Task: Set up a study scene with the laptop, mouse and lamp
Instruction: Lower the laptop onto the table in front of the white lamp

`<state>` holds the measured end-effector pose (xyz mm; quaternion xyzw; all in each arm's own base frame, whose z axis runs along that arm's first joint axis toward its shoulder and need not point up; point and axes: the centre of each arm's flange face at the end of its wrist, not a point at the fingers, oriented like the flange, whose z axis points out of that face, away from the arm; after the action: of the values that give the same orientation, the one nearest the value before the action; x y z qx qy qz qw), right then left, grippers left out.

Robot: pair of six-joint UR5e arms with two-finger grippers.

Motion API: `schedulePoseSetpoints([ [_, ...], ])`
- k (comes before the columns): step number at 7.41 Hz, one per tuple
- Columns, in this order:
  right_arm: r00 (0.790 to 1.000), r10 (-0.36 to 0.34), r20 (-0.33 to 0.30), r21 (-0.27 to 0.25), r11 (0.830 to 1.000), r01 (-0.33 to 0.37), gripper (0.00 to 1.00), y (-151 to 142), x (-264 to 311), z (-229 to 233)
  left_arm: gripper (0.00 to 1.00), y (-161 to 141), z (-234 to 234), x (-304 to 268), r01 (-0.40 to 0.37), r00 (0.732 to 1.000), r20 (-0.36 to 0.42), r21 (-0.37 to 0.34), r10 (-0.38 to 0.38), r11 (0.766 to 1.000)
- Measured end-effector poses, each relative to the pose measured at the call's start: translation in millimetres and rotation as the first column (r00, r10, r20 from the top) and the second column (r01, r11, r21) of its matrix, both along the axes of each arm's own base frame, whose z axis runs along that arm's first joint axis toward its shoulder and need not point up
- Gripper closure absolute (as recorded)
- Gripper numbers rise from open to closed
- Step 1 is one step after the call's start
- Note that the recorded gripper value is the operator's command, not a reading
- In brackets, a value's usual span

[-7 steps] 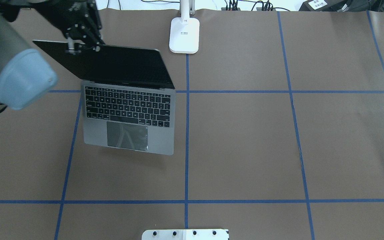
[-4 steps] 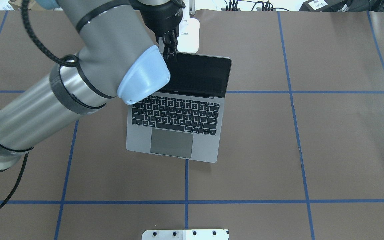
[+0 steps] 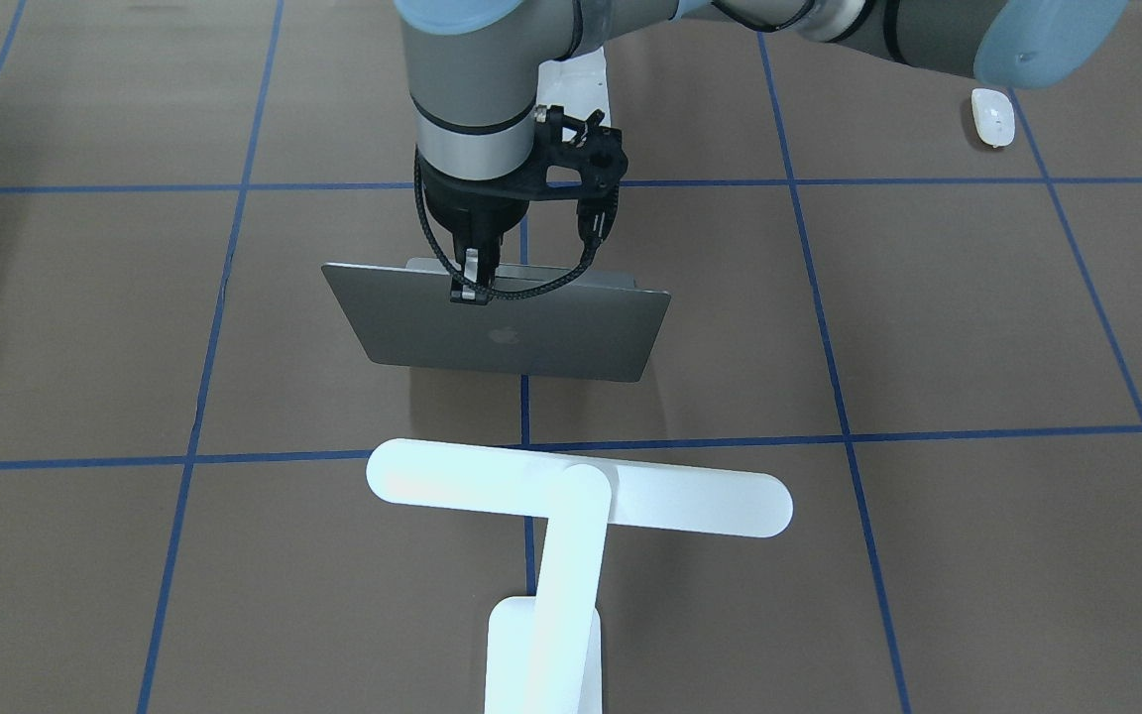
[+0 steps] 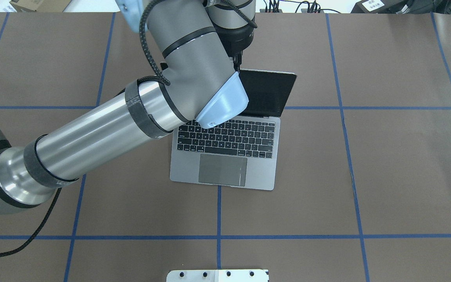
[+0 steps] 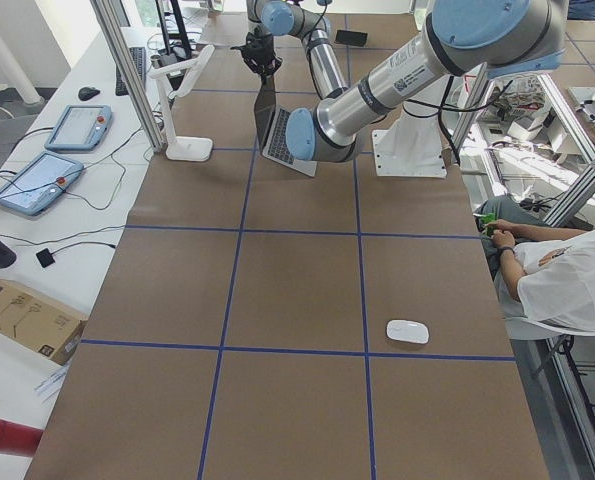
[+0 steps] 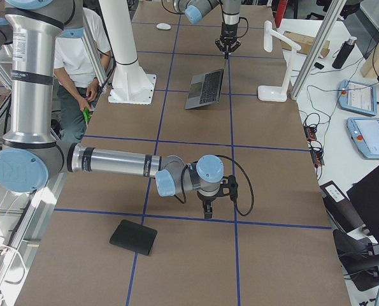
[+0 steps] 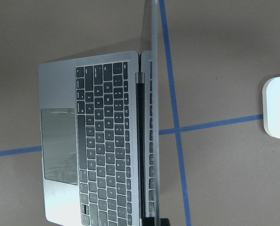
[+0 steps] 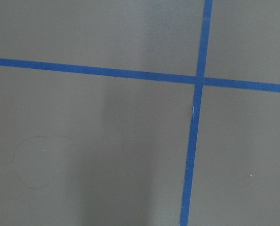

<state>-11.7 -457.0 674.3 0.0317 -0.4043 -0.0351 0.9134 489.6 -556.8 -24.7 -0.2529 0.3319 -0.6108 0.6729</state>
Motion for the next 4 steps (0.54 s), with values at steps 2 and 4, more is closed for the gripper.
schedulePoseSetpoints([
  [2, 1.0, 0.0, -0.002, -0.008, 1.0, 0.0, 0.01, 1, 0, 5, 1.0, -32, 15, 7, 0.042, 0.999, 0.016, 0.039, -0.043, 0.998],
  [4, 1.0, -0.001, -0.004, -0.018, 1.0, 0.001, 0.01, 2, 0, 10, 1.0, -61, 33, 7, 0.063, 0.998, 0.024, 0.053, -0.065, 0.997],
])
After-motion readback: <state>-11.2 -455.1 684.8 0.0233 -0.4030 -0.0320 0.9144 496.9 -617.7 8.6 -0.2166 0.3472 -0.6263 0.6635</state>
